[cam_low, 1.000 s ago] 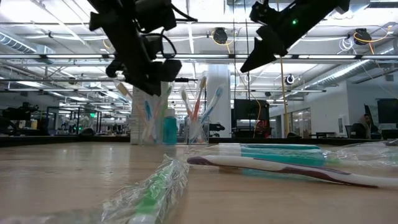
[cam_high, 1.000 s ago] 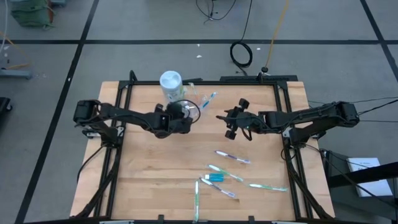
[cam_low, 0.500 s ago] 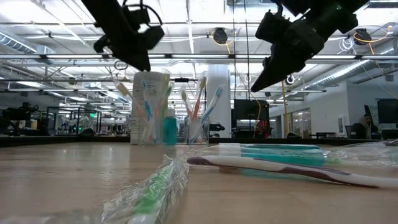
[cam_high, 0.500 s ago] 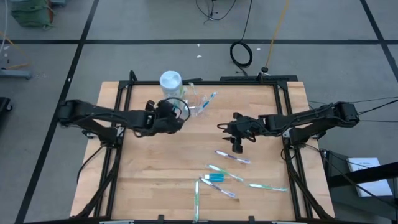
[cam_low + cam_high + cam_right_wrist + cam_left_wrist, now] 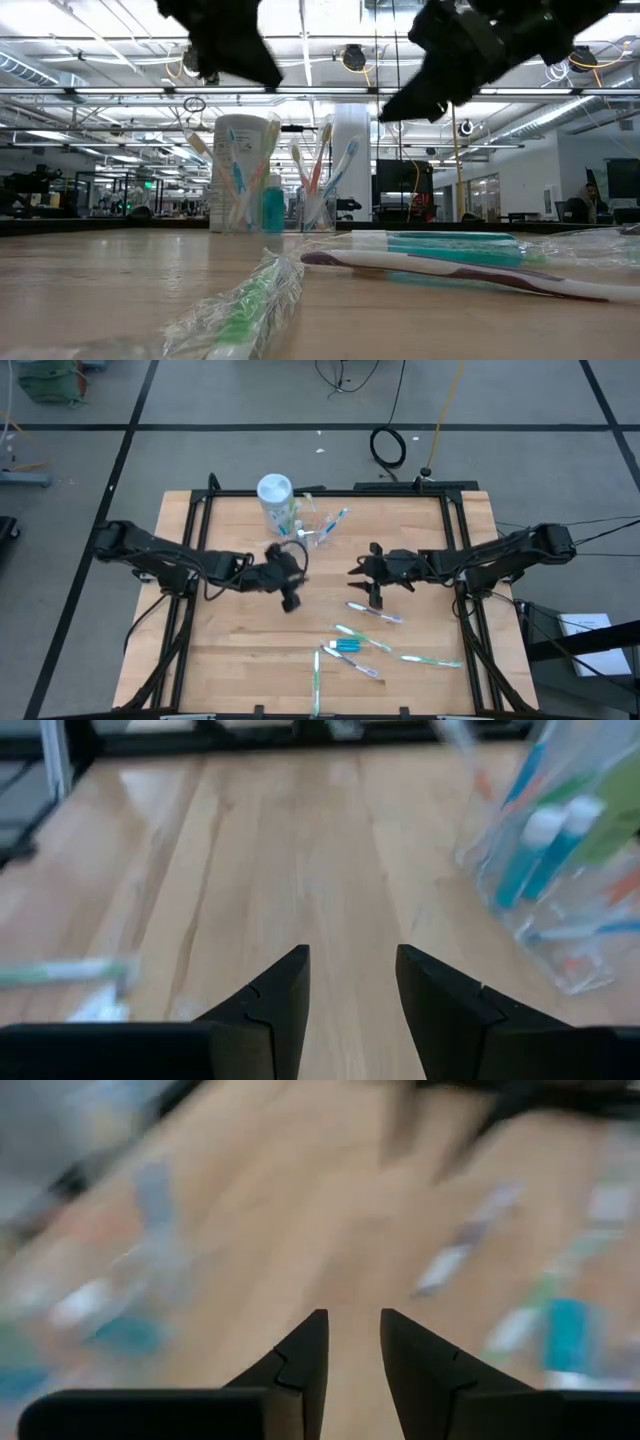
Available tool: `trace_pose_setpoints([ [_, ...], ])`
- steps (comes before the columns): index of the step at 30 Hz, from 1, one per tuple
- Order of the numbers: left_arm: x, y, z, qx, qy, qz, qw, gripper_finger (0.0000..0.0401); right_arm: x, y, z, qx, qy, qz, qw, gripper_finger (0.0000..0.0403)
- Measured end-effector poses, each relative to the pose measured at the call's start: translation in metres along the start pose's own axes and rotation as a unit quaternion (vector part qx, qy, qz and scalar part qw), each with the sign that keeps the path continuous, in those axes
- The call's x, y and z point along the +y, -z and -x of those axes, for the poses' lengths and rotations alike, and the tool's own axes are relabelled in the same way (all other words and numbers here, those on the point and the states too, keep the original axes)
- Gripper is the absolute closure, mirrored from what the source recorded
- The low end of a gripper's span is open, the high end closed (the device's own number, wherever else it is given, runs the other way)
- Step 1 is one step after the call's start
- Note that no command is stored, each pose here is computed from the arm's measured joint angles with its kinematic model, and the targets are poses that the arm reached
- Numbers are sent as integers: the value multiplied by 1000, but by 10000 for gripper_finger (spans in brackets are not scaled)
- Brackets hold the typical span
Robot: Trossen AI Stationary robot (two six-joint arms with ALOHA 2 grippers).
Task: Pick & Place toothbrushing station
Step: Put the mouthwash into the transparent organizer
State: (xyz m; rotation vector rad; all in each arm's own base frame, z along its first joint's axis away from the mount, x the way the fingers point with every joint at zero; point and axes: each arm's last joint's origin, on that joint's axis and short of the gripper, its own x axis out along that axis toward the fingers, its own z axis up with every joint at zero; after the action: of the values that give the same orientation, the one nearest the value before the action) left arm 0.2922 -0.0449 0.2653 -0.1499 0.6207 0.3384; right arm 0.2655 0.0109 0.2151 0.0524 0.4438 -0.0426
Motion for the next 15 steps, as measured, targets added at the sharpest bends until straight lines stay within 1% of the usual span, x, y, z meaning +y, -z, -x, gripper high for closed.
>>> trace_pose_setpoints([
  [3,-18,-1,-5,-25,59,-41,997,304,2,15,0,-5,-6,8,1000,261],
  [5,-29,0,-11,-44,80,-52,994,304,4,24,1,-22,-12,0,1000,261],
  [8,-43,3,-25,-58,110,-49,991,304,8,36,4,-51,-27,-32,998,261],
  [11,-55,12,-43,-50,158,-53,985,304,13,43,7,-77,-41,-39,995,261],
  [15,-71,23,-68,-59,222,-50,972,304,25,50,10,-73,-71,-50,994,261],
])
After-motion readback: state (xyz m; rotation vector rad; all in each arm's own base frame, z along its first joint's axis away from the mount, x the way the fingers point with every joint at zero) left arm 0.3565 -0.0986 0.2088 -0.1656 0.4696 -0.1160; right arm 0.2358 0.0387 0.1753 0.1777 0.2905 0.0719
